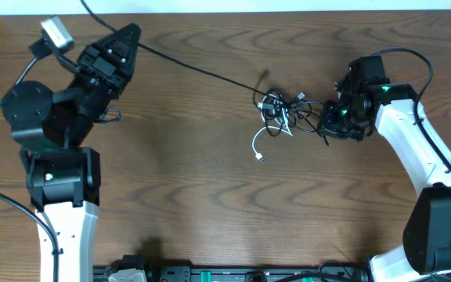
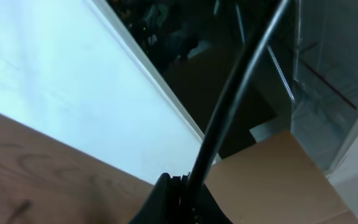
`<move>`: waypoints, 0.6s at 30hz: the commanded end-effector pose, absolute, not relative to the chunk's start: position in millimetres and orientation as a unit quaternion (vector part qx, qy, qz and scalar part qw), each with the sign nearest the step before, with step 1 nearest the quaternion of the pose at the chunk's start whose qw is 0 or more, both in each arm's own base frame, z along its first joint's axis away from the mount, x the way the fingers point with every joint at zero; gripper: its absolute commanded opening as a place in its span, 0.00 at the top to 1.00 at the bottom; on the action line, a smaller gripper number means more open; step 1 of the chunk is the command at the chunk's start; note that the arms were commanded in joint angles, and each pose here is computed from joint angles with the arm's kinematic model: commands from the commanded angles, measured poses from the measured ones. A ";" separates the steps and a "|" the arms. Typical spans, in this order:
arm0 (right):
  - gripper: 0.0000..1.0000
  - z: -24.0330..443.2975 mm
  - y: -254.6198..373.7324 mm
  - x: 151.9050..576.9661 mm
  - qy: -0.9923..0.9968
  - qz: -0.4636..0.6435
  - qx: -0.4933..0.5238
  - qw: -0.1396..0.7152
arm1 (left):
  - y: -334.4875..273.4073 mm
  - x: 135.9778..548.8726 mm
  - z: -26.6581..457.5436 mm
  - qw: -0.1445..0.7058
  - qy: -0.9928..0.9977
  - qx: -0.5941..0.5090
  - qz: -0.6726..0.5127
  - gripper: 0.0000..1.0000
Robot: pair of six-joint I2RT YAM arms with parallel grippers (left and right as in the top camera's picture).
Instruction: Untangle cables
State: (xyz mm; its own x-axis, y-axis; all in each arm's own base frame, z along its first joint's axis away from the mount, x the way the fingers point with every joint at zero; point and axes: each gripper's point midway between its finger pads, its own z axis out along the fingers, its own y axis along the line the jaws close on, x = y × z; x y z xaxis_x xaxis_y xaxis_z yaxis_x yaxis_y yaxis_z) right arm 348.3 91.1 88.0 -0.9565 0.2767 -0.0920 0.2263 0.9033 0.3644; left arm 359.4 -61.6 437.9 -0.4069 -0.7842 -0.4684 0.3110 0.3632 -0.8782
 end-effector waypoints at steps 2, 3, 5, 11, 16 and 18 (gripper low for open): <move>0.96 95.2 100.0 347.9 0.969 0.207 0.113 0.071 | -65.0 359.7 432.9 0.489 0.656 -0.181 -0.546 0.92; 0.91 96.0 102.1 347.5 0.968 0.213 0.109 0.070 | -64.8 361.3 429.5 0.489 0.661 -0.179 -0.541 0.93; 0.78 98.9 108.9 346.2 0.966 0.233 0.090 0.068 | -64.3 364.0 419.7 0.488 0.674 -0.175 -0.526 0.92; 0.48 124.5 140.5 349.5 0.939 0.333 0.033 0.078 | -63.7 366.1 378.0 0.472 0.732 -0.155 -0.467 0.93; 0.40 171.4 172.3 359.1 0.886 0.441 -0.065 0.129 | -64.6 364.8 374.4 0.470 0.738 -0.149 -0.462 0.92; 0.40 182.5 179.7 355.9 0.866 0.470 -0.100 0.140 | -64.6 364.8 374.4 0.471 0.738 -0.147 -0.461 0.92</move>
State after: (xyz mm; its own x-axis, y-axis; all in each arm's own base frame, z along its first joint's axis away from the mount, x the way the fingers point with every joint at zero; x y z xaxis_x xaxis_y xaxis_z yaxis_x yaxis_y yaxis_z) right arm 359.3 157.5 139.9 -0.9766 0.0552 -0.2078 -0.1097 0.7033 0.7024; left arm 367.0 -63.4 368.2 -0.5222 -0.6806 -0.5139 0.1729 0.5056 -0.8453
